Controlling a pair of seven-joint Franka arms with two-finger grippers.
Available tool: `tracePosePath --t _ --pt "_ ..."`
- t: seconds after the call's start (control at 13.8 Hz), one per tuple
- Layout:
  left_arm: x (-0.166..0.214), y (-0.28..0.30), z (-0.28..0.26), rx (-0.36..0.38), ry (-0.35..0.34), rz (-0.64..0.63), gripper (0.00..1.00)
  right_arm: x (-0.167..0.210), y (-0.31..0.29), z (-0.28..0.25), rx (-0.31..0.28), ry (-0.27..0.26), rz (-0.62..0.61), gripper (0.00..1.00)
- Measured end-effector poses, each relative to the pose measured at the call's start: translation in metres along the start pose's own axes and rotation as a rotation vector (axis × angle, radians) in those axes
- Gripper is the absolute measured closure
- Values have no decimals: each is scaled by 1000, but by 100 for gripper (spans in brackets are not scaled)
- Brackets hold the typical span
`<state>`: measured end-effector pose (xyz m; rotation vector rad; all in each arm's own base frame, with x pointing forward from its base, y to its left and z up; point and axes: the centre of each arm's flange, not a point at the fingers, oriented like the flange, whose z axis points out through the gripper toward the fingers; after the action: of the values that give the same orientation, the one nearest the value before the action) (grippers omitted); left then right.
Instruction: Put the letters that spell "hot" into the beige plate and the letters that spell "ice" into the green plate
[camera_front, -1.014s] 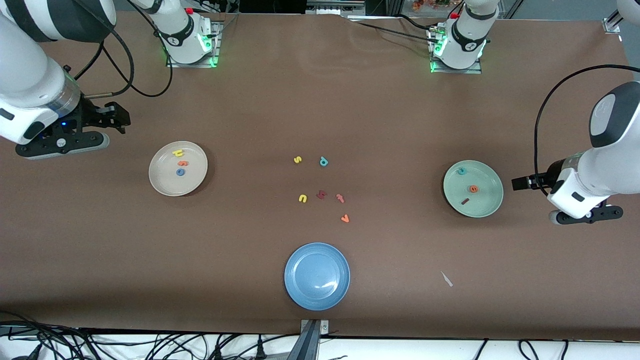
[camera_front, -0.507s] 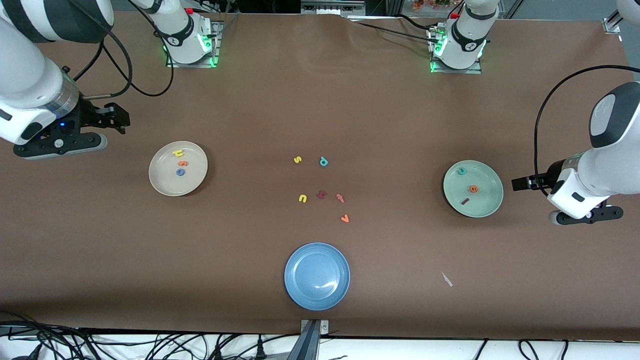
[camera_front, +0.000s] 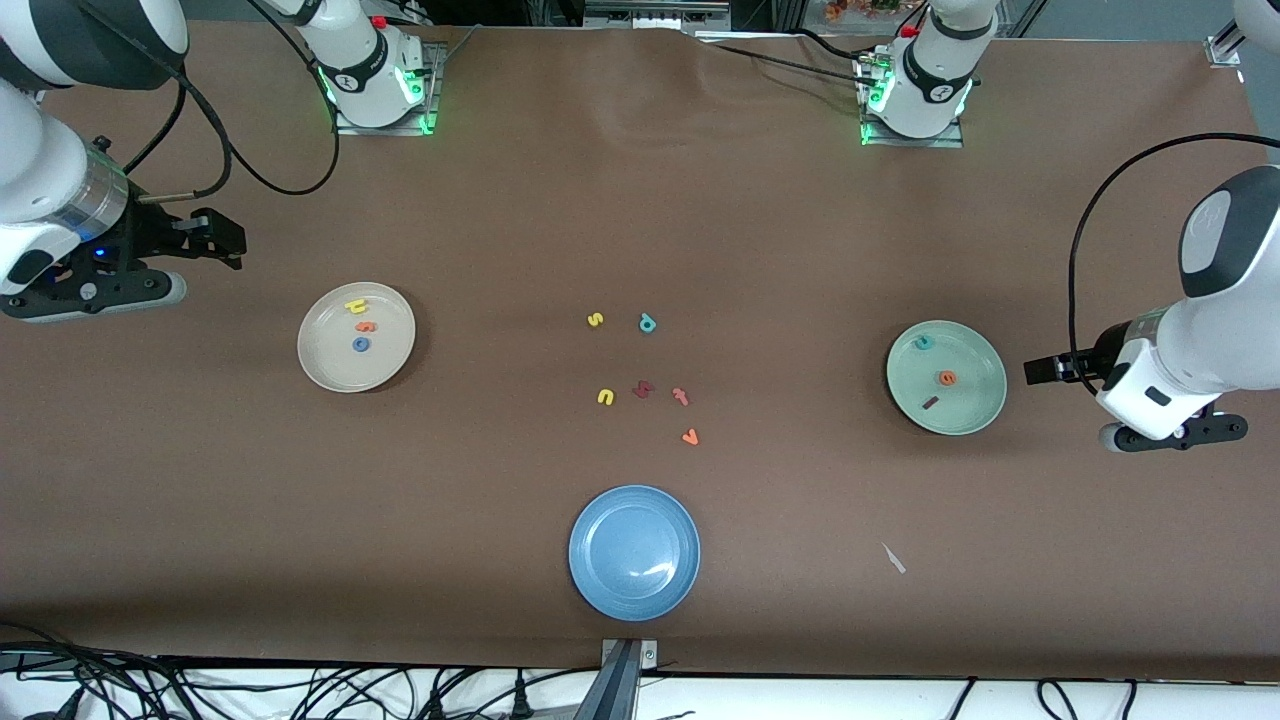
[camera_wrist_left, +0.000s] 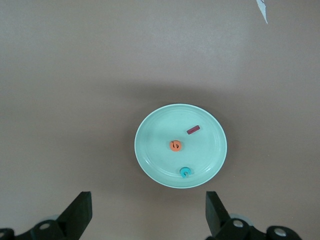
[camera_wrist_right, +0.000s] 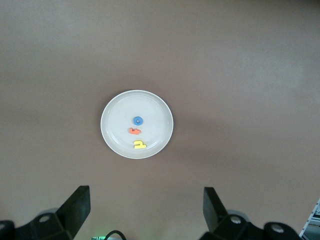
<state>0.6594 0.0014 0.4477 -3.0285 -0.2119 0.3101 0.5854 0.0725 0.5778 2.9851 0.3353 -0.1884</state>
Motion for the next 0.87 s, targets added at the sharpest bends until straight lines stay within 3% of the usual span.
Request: tracePosePath --t 0.22,0.51,0.87 --pt "1 0 1 -1 -2 0 0 0 -1 2 12 -7 0 0" --pt "2 0 5 -5 -6 1 0 0 -7 1 114 3 2 0" --pt "3 -4 3 -8 0 -2 0 0 -7 0 125 4 4 0"
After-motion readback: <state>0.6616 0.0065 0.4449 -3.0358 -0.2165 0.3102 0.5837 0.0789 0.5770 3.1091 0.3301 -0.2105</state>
